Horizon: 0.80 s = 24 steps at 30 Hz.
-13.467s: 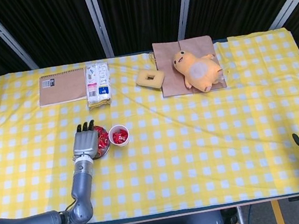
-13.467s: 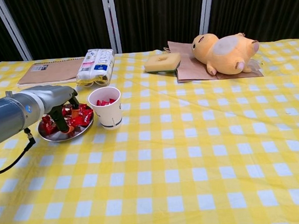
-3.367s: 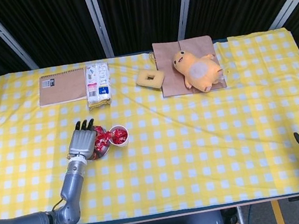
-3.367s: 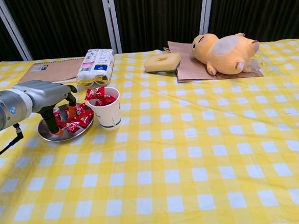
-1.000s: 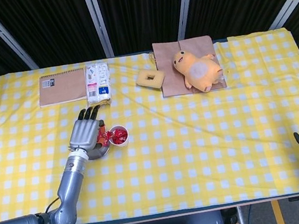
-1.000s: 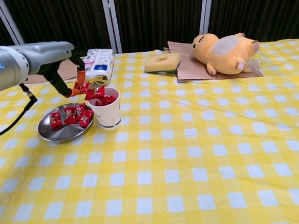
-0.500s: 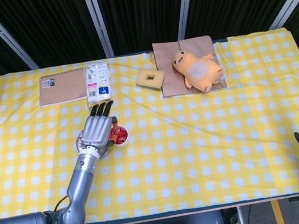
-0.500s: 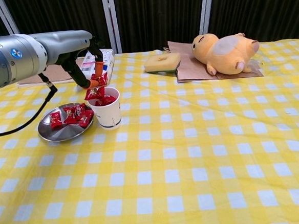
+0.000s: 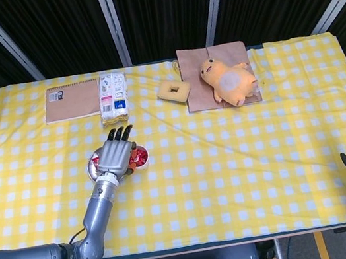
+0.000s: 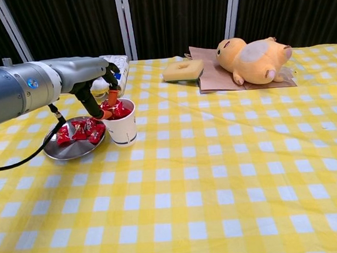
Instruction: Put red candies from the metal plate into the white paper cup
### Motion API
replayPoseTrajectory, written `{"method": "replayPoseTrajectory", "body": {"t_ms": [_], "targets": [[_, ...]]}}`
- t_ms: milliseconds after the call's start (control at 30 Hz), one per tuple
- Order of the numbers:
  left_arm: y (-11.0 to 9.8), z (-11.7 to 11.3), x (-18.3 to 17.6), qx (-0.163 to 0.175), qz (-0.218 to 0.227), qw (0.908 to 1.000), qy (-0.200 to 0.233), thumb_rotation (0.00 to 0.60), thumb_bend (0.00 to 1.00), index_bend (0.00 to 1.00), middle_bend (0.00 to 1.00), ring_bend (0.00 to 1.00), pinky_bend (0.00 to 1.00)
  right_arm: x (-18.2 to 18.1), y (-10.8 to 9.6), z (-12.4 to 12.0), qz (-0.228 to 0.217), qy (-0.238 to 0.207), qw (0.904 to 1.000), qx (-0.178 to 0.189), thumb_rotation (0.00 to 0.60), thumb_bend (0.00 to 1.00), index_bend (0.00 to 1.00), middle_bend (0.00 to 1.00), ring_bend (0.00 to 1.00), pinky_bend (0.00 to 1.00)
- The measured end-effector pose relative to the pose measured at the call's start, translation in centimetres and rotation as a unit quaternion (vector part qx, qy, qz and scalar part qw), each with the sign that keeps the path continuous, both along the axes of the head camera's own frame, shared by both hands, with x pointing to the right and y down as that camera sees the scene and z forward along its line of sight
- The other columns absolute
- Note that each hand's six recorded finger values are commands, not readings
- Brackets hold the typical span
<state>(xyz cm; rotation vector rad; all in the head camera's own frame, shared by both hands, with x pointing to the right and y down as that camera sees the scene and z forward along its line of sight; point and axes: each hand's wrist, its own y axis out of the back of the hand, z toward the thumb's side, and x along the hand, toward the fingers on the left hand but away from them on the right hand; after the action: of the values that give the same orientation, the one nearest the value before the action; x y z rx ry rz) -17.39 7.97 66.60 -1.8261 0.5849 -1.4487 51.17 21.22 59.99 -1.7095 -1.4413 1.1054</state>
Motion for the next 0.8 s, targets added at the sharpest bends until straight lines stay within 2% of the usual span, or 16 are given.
{"method": "replayPoseTrajectory", "body": {"t_ms": [333,800], "targets": [[-0.3,-0.5,-0.3,0.003,-0.008,0.9999,0.005,0.6,0.3,0.43,0.0,0.0,0.02,0.0,0.0,0.0,0.0,-0.001,1.0,0.0,0.6,0.41,0.0,0.0,0.0,0.0],[-0.8,-2.6,-1.2,0.022,-0.034,0.9977,0.053,0.6,0.27,0.33,0.0,0.0,0.02,0.1,0.0,0.0,0.001,0.001,1.0,-0.001,0.6,0.41,0.0,0.0,0.0,0.0]]}}
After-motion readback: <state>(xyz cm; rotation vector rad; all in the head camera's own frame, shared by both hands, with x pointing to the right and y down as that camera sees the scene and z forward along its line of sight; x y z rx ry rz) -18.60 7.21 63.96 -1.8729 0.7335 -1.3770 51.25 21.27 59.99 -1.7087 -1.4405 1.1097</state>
